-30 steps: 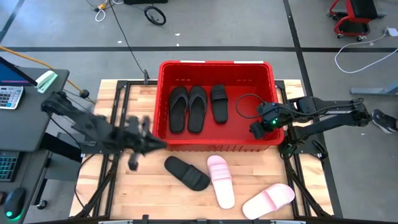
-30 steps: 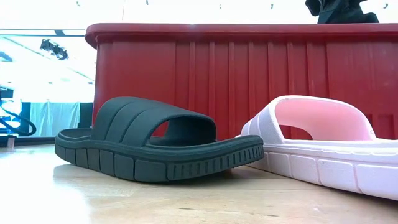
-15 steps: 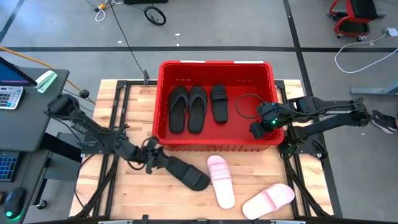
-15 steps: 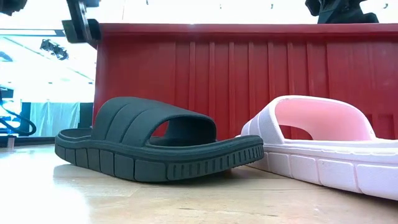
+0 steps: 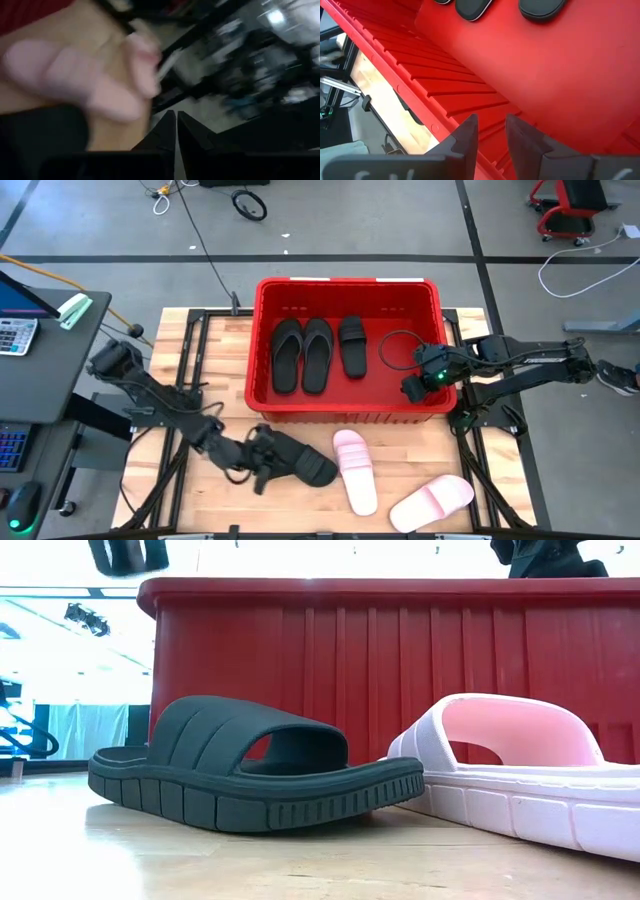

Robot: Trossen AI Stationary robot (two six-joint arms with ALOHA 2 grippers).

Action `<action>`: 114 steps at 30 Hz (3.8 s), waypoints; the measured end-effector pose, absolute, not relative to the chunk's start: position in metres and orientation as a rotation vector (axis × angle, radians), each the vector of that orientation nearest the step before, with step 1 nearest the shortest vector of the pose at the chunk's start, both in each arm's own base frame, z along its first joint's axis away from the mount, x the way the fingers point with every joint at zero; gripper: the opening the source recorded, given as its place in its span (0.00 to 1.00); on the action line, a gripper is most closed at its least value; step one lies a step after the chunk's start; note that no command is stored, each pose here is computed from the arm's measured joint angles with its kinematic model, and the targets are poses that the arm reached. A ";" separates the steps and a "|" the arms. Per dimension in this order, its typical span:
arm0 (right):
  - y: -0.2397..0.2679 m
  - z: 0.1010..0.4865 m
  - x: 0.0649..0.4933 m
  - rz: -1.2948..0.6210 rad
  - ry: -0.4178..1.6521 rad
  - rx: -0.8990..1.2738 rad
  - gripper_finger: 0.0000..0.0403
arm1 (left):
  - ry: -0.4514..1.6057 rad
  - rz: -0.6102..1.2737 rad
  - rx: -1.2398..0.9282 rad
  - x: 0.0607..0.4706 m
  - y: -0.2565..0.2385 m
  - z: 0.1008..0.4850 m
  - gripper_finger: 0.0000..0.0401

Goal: Pick and place slides into bin
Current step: Put the black slide into the red bin

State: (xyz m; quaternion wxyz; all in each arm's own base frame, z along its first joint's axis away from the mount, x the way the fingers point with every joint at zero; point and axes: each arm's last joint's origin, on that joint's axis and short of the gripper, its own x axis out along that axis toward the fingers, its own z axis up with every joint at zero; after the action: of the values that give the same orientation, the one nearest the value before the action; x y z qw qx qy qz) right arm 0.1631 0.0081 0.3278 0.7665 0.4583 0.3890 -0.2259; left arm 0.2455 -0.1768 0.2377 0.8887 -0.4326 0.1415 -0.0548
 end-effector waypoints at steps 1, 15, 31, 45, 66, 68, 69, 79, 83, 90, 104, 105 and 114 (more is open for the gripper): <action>0.008 0.328 0.163 -0.490 0.844 0.996 0.26 | 0.321 -0.095 -0.887 0.248 -0.179 0.231 0.05; 0.008 0.328 0.163 -0.490 0.844 0.996 0.26 | 0.432 0.061 -0.948 0.288 -0.173 0.182 0.27; 0.008 0.328 0.163 -0.490 0.844 0.996 0.26 | 0.539 0.126 -0.980 0.288 -0.170 0.165 0.33; 0.008 0.328 0.163 -0.490 0.844 0.996 0.26 | 0.605 0.032 -1.139 0.258 -0.224 0.177 0.31; 0.008 0.328 0.163 -0.490 0.844 0.996 0.26 | 0.749 0.321 -0.729 0.284 -0.186 0.181 0.31; 0.008 0.328 0.163 -0.491 0.844 0.996 0.26 | 0.812 0.310 -0.745 0.288 -0.182 0.174 0.34; 0.008 0.328 0.163 -0.490 0.844 0.996 0.26 | 0.836 0.301 -0.754 0.289 -0.181 0.171 0.35; 0.008 0.328 0.163 -0.490 0.844 0.995 0.26 | 0.833 0.194 -0.827 0.306 -0.185 0.158 0.35; 0.008 0.328 0.163 -0.491 0.844 0.996 0.26 | 0.791 0.153 -0.862 0.310 -0.188 0.165 0.12; 0.008 0.328 0.163 -0.490 0.845 0.995 0.26 | 0.625 0.020 -0.916 0.337 -0.204 0.220 0.03; 0.001 0.331 0.166 -0.636 0.682 0.863 0.26 | 0.314 0.318 -0.602 0.357 -0.165 0.408 0.03; 0.000 0.331 0.166 -0.663 0.660 0.843 0.26 | 0.256 0.370 -0.599 0.357 -0.155 0.422 0.03; -0.006 0.389 0.148 -0.929 0.216 0.643 0.26 | 0.013 0.645 -0.610 0.369 -0.070 0.467 0.03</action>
State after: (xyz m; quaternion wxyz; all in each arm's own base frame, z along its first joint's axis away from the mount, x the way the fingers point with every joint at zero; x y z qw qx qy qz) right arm 0.1480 -0.0062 0.3886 0.8392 0.3041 0.1023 -0.4391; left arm 0.3694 -0.0704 0.4667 0.9031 -0.2950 0.0061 0.3120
